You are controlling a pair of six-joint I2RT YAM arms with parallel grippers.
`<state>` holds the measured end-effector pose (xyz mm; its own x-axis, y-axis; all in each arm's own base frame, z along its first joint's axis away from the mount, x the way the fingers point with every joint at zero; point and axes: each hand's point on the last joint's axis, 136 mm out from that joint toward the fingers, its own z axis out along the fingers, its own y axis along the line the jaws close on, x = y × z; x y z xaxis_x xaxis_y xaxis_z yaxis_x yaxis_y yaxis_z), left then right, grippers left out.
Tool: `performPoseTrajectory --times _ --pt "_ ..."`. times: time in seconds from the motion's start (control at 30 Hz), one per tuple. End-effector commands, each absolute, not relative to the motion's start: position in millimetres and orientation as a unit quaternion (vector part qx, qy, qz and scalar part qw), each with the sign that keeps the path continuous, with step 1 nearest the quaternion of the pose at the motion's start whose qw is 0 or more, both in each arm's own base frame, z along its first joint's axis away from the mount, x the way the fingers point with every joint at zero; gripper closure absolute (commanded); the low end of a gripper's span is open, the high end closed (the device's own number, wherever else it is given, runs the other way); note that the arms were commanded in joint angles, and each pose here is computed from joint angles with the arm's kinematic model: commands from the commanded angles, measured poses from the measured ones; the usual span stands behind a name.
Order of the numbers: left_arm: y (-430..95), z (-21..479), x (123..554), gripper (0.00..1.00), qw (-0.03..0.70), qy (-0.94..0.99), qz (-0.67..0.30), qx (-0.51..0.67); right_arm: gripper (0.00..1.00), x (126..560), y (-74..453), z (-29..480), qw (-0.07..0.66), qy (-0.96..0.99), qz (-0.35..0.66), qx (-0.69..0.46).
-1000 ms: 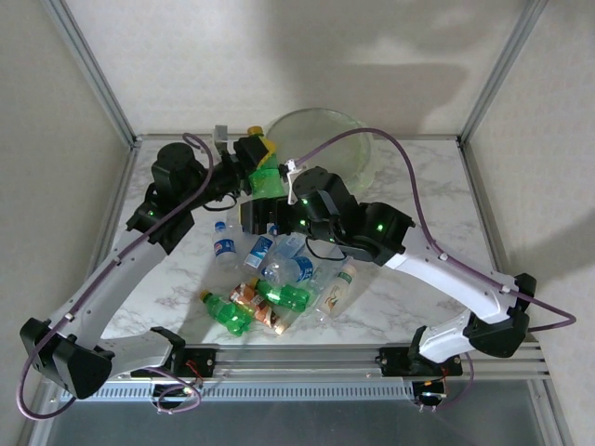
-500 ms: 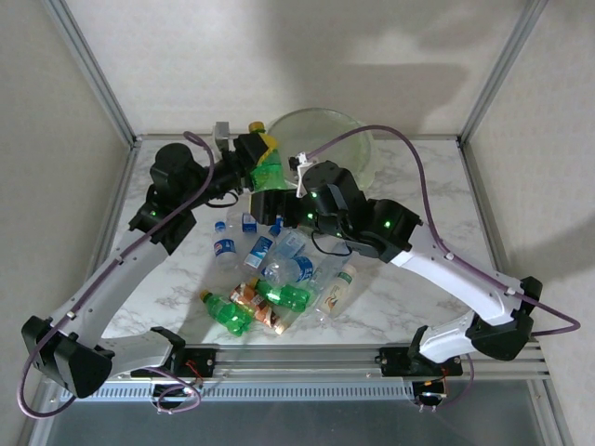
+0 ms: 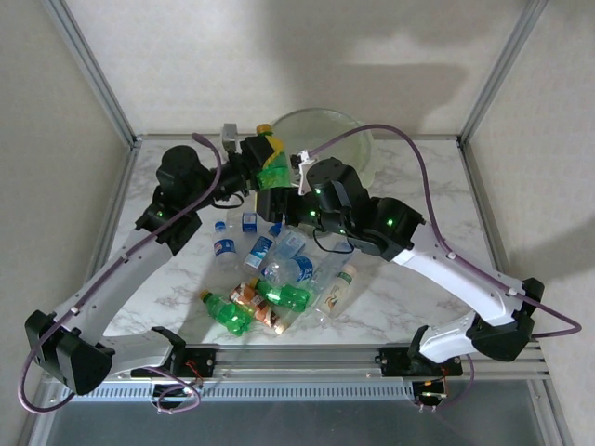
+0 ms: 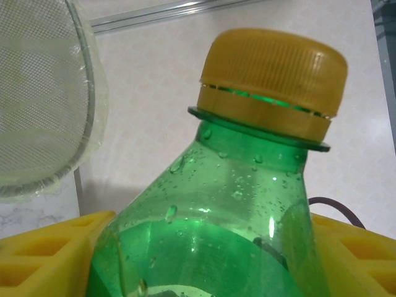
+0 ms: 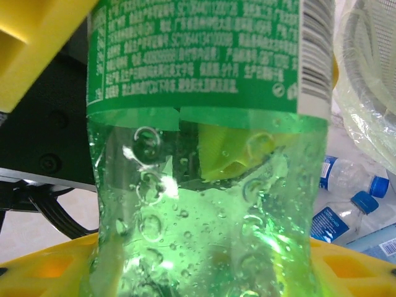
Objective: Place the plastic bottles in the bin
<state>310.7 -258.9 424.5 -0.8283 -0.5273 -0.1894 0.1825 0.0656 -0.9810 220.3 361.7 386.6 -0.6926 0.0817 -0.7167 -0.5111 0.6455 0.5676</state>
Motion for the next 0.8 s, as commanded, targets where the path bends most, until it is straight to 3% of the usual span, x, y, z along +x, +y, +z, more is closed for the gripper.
performPoseTrajectory --times 0.0,0.13,0.2,0.43,0.63,0.77 --pt "-264.4 439.4 304.4 0.30 0.269 0.670 -0.685 -0.100 0.41 226.7 350.8 401.5 0.392 0.816 0.409 -0.112" --pt "-262.6 444.9 309.5 0.15 0.291 0.674 -0.672 -0.096 0.42 229.7 345.1 404.6 0.400 0.816 0.404 -0.103" --pt "-260.9 447.7 312.3 0.02 0.306 0.676 -0.663 -0.094 0.42 231.0 342.2 405.9 0.403 0.817 0.400 -0.100" --pt "-239.8 473.4 323.8 0.01 0.396 0.697 -0.591 -0.092 0.42 257.0 319.5 407.1 0.419 0.836 0.351 -0.056" --pt "-175.5 490.4 326.5 0.01 0.512 0.693 -0.487 -0.142 0.42 292.6 302.6 410.7 0.428 0.851 0.304 -0.023" --pt "-146.0 477.2 332.3 0.01 0.519 0.696 -0.466 -0.172 0.42 316.0 300.5 405.8 0.429 0.859 0.279 -0.017"
